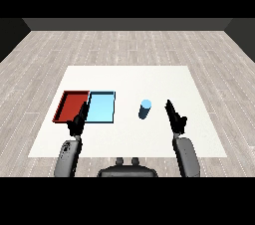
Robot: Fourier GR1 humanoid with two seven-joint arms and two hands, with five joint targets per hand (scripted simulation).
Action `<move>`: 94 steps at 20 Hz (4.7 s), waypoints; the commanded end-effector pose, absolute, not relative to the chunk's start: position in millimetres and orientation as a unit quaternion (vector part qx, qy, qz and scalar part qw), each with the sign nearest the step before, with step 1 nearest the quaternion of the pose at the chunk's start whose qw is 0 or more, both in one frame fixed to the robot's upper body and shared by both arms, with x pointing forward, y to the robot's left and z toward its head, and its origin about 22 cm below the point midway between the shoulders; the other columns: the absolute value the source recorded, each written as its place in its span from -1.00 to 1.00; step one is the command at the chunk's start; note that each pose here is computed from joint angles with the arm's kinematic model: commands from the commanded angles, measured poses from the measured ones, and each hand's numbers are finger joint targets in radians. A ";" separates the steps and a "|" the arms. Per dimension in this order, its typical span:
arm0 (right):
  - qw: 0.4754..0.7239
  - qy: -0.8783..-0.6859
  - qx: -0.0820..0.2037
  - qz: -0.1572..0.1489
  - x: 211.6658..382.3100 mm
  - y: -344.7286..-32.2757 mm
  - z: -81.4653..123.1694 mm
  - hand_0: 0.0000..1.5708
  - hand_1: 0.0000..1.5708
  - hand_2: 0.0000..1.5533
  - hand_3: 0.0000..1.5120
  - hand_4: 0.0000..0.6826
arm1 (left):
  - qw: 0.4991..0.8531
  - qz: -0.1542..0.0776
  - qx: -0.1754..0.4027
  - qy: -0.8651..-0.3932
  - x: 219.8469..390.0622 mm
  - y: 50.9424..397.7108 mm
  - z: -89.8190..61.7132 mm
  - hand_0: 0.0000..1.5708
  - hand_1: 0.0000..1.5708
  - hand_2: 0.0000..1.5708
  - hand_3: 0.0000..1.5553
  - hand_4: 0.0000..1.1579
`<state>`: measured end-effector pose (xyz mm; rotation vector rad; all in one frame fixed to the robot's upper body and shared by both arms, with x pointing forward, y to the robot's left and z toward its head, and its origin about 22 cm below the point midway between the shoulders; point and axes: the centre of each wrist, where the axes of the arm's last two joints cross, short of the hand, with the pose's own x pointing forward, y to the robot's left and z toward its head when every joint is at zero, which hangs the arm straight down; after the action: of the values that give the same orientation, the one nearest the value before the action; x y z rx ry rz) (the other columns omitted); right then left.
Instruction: Pick the blue can and put it in the blue box
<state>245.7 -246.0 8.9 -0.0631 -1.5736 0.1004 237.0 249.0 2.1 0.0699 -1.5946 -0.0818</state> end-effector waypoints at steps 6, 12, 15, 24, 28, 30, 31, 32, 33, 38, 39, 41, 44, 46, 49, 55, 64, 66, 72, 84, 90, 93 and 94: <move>0.702 -0.709 -0.049 0.046 277.1 -276.0 21.2 -1.00 -1.00 -1.00 -1.00 -1.00 | 0.711 -0.045 0.030 -0.701 237.6 238.7 2.6 -1.00 -1.00 -1.00 -1.00 -1.00; 0.577 -0.812 0.087 0.006 288.8 -268.1 26.6 -1.00 -1.00 -1.00 -1.00 -1.00 | 0.540 0.026 -0.032 -0.841 223.4 250.4 1.1 -1.00 -1.00 -1.00 -1.00 -1.00; 0.582 -0.808 0.086 0.009 307.7 -266.6 42.5 -1.00 -1.00 -1.00 -1.00 -1.00 | 0.531 0.016 -0.040 -0.846 240.4 240.0 0.0 -1.00 -1.00 -1.00 -1.00 -1.00; 0.590 -0.803 0.084 0.001 288.5 -284.1 1.3 -1.00 -1.00 -1.00 -1.00 -1.00 | 0.526 0.028 -0.053 -0.848 247.1 244.3 3.0 -1.00 -1.00 -1.00 -1.00 -1.00; 0.606 -0.791 0.084 -0.009 312.2 -277.9 10.7 -1.00 -1.00 -1.00 -1.00 -1.00 | 0.527 0.035 -0.043 -0.848 239.5 233.6 7.2 -1.00 -1.00 -1.00 -1.00 -1.00; 0.613 -0.784 0.095 -0.015 300.8 -276.9 -1.6 -1.00 -1.00 -1.00 -1.00 -1.00 | 0.536 0.029 -0.048 -0.843 245.8 252.9 -6.9 -1.00 -1.00 -1.00 -1.00 -1.00; 0.615 -0.783 0.094 -0.006 302.2 -293.7 -9.7 -1.00 -1.00 -1.00 -1.00 -1.00 | 0.529 0.033 -0.042 -0.847 246.3 230.6 -1.9 -1.00 -1.00 -1.00 -1.00 -1.00; 0.617 -0.779 0.107 -0.015 309.1 -268.9 5.5 -1.00 -1.00 -1.00 -1.00 -1.00 | 0.532 0.031 -0.046 -0.845 233.4 238.2 11.0 -1.00 -1.00 -1.00 -1.00 -1.00; 0.619 -0.778 0.102 -0.009 300.9 -272.2 3.7 -1.00 -1.00 -1.00 -1.00 -1.00 | 0.536 0.029 -0.039 -0.843 247.7 266.2 3.5 -1.00 -1.00 -1.00 -1.00 -1.00; 0.634 -0.765 0.103 -0.037 318.3 -257.0 1.7 -1.00 -1.00 -1.00 -1.00 -1.00 | 0.534 0.035 -0.039 -0.844 240.5 258.1 7.7 -1.00 -1.00 -1.00 -1.00 -1.00; 0.635 -0.764 0.108 -0.036 318.7 -259.0 -20.8 -1.00 -1.00 -1.00 -1.00 -1.00 | 0.533 0.036 -0.044 -0.844 242.2 233.7 1.3 -1.00 -1.00 -1.00 -1.00 -1.00; 0.646 -0.757 0.095 -0.033 309.9 -261.9 -23.2 -1.00 -1.00 -1.00 -1.00 -1.00 | 0.536 0.036 -0.041 -0.843 247.5 262.9 -5.2 -1.00 -1.00 -1.00 -1.00 -1.00; 0.653 -0.749 0.107 -0.044 320.7 -255.9 -5.7 -1.00 -1.00 -1.00 -1.00 -1.00 | 0.539 0.033 -0.041 -0.841 252.7 245.2 4.3 -1.00 -1.00 -1.00 -1.00 -1.00; 0.657 -0.744 0.112 -0.041 321.2 -245.8 -43.8 -1.00 -1.00 -1.00 -1.00 -1.00 | 0.528 0.045 -0.042 -0.847 244.8 244.2 -7.9 -1.00 -1.00 -1.00 -1.00 -1.00; 0.666 -0.737 0.102 -0.054 321.6 -248.2 -35.1 -1.00 -1.00 -1.00 -1.00 -1.00 | 0.525 0.049 -0.047 -0.849 253.0 261.4 9.3 -1.00 -1.00 -1.00 -1.00 -1.00; 0.666 -0.736 0.108 -0.051 330.3 -218.1 -43.4 -1.00 -1.00 -1.00 -1.00 -1.00 | 0.525 0.042 -0.043 -0.849 228.9 258.3 2.3 -1.00 -1.00 -1.00 -1.00 -1.00; 0.677 -0.726 0.114 -0.042 319.5 -207.6 -61.9 -1.00 -1.00 -1.00 -1.00 -1.00 | 0.527 0.045 -0.043 -0.848 238.2 238.2 14.3 -1.00 -1.00 -1.00 -1.00 -1.00; 0.674 -0.725 0.135 -0.045 333.5 -219.9 -60.6 -1.00 -1.00 -1.00 -1.00 -1.00 | 0.531 0.042 -0.037 -0.845 246.2 266.1 -4.7 -1.00 -1.00 -1.00 -1.00 -1.00; 0.680 -0.721 0.131 -0.035 324.6 -213.6 -82.7 -1.00 -1.00 -1.00 -1.00 -1.00 | 0.528 0.039 -0.032 -0.848 240.7 232.9 -11.7 -1.00 -1.00 -1.00 -1.00 -1.00; 0.681 -0.717 0.142 -0.046 344.4 -180.1 -55.5 -1.00 -1.00 -1.00 -1.00 -1.00 | 0.526 0.040 -0.030 -0.849 239.5 252.1 7.0 -1.00 -1.00 -1.00 -1.00 -1.00; 0.679 -0.718 0.148 -0.026 355.8 -188.8 -63.4 -1.00 -1.00 -1.00 -1.00 -1.00 | 0.526 0.043 -0.039 -0.849 234.9 264.2 3.7 -1.00 -1.00 -1.00 -1.00 -1.00; 0.686 -0.711 0.152 -0.022 345.1 -175.9 -80.4 -1.00 -1.00 -1.00 -1.00 -1.00 | 0.520 0.039 -0.023 -0.853 232.7 253.4 8.9 -1.00 -1.00 -1.00 -1.00 -1.00; 0.688 -0.711 0.144 -0.035 351.8 -174.8 -62.2 -1.00 -1.00 -1.00 -1.00 -1.00 | 0.515 0.044 -0.034 -0.855 248.2 278.4 7.9 -1.00 -1.00 -1.00 -1.00 -1.00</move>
<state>348.7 -181.6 -65.9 0.3309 -1.5992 -0.0619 242.1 263.2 9.3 -0.0807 -2.0412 0.1041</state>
